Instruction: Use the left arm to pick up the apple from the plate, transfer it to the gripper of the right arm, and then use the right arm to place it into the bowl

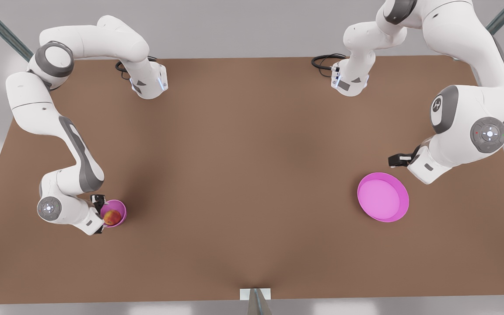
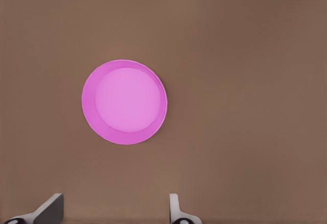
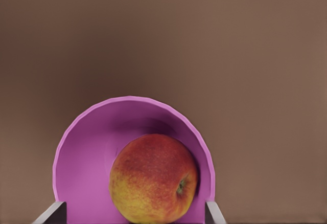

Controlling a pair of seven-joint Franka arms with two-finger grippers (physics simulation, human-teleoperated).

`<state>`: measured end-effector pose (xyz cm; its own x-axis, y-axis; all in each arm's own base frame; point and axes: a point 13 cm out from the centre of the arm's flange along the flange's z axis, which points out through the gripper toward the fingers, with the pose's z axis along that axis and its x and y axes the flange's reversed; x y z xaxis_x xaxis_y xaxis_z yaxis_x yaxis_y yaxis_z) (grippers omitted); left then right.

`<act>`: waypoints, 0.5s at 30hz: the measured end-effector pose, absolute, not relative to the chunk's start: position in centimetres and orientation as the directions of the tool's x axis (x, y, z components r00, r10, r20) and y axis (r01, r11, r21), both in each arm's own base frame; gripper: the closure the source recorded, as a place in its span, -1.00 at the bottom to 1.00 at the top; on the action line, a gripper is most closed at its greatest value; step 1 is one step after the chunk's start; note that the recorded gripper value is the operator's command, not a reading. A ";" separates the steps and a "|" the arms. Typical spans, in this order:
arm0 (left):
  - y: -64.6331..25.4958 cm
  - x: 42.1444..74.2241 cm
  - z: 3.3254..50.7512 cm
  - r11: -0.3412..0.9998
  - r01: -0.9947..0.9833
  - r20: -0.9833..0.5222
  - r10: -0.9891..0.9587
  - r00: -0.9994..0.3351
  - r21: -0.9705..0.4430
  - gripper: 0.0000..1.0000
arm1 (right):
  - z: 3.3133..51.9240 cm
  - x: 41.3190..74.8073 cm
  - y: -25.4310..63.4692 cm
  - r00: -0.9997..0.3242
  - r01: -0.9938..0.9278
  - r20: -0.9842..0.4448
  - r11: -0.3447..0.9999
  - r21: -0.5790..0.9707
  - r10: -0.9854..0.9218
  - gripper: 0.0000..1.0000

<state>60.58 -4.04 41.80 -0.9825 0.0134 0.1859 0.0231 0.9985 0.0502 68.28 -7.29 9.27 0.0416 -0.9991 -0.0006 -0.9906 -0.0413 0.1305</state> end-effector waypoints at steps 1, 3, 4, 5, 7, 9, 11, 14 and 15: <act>-4.0 60.6 41.8 0.998 0.022 0.186 0.012 -0.982 0.051 -1.00 | 9.5 68.4 -7.4 0.035 -0.991 0.003 -0.035 0.127 -0.999 -1.00; -4.0 60.6 41.8 0.998 0.019 0.187 0.009 -0.982 0.052 -1.00 | 11.6 69.3 -7.8 0.014 -0.995 0.024 -0.012 0.103 -1.000 -1.00; -4.0 60.6 41.8 0.998 0.019 0.187 0.009 -0.982 0.052 -1.00 | 14.3 70.3 -8.5 -0.008 -0.998 0.047 0.011 0.069 -0.999 -1.00; -4.0 60.6 41.8 0.998 0.017 0.187 0.007 -0.982 0.053 -1.00 | 16.9 71.4 -9.4 -0.045 -0.998 0.064 0.048 0.040 -0.997 -1.00; -4.1 60.5 41.8 0.998 0.016 0.187 0.006 -0.982 0.053 -1.00 | 20.5 72.4 -11.3 -0.135 -0.991 0.083 0.137 0.007 -0.987 -1.00; -4.1 60.5 41.8 0.999 0.014 0.189 0.004 -0.982 0.051 -1.00 | 25.2 73.5 -10.0 -0.221 -0.975 0.098 0.220 -0.023 -0.970 -1.00; -4.4 60.3 41.8 0.999 0.017 0.196 0.007 -0.981 0.051 -1.00 | 30.8 73.0 -8.9 -0.315 -0.949 0.147 0.311 -0.046 -0.938 -1.00; -4.3 60.1 41.7 0.998 0.015 0.202 0.004 -0.979 0.053 -1.00 | 39.5 69.7 -8.8 -0.518 -0.852 0.340 0.508 -0.126 -0.785 -1.00; -4.4 60.1 41.7 0.998 0.015 0.203 0.004 -0.979 0.054 -1.00 | 42.4 66.4 -8.5 -0.585 -0.802 0.385 0.580 -0.144 -0.714 -1.00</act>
<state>60.14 -4.35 41.67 -0.9792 0.0036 0.2030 0.0149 0.9984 0.0541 66.36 -8.46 42.36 -0.5852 -0.7135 0.3852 -0.8018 0.5800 -0.1438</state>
